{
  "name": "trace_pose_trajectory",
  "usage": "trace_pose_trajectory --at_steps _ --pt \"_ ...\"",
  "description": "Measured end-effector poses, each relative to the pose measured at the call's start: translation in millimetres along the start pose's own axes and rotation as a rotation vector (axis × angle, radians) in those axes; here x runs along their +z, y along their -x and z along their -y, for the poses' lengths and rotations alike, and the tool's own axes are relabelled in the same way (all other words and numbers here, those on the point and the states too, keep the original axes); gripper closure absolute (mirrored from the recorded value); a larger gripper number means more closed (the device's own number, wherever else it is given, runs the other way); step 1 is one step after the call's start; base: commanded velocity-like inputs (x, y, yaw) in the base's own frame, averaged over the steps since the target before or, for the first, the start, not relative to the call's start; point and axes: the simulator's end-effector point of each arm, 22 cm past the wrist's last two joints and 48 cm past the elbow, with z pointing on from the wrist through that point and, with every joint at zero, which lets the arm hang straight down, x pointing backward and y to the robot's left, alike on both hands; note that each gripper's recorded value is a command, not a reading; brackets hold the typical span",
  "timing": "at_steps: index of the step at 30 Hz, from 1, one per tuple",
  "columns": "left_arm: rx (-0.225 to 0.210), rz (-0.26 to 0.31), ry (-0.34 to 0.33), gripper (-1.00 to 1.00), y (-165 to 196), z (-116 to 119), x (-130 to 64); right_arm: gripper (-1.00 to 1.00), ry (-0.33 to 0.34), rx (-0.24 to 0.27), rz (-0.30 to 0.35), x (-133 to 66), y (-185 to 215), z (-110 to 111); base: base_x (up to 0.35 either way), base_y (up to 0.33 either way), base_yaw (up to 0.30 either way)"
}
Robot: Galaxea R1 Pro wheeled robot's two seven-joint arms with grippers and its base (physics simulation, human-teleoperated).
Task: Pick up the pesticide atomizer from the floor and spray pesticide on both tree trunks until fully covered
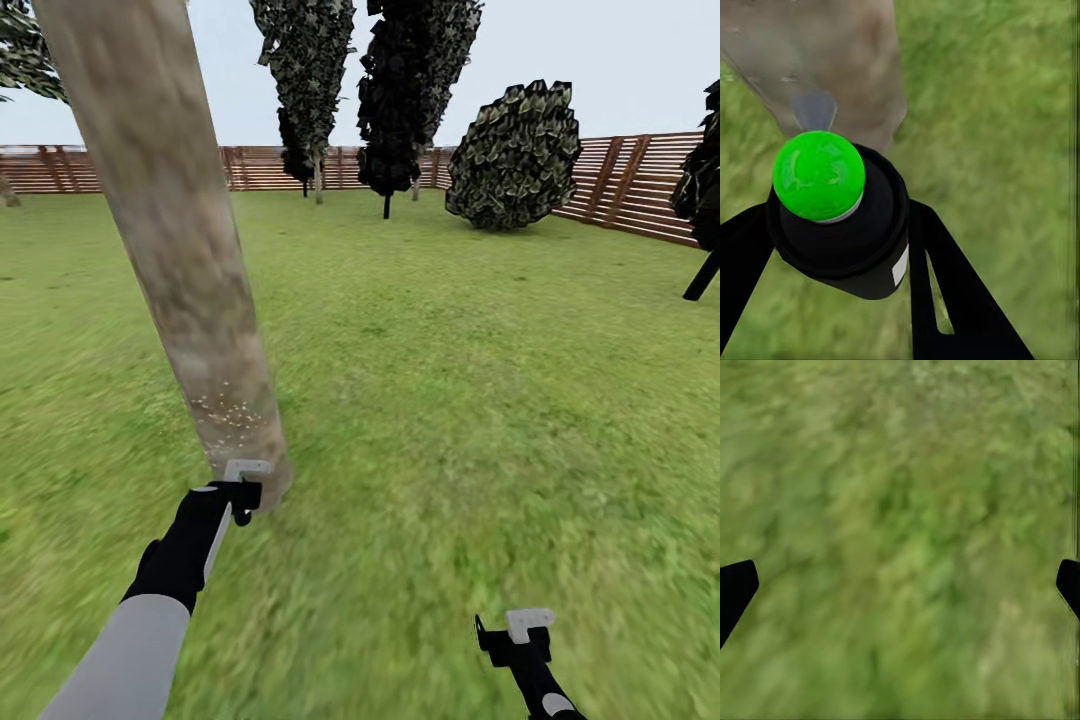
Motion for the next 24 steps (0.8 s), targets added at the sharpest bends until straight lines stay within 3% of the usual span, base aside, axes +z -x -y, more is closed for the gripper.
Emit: trace_pose_trajectory --at_steps 13,16,24 --pt "-0.006 0.020 0.007 1.00 10 -3 -3.0 -1.00 0.000 0.000 0.000 -0.1 0 0 0.062 -0.268 0.001" --pt "-0.007 0.037 0.036 1.00 17 -11 -5.7 -1.00 0.000 0.000 0.000 -0.1 0 0 0.169 -0.251 0.030" --pt "-0.016 0.043 0.061 1.00 19 -20 -7.4 -1.00 0.000 0.000 0.000 -0.1 0 0 0.190 -0.233 0.253"
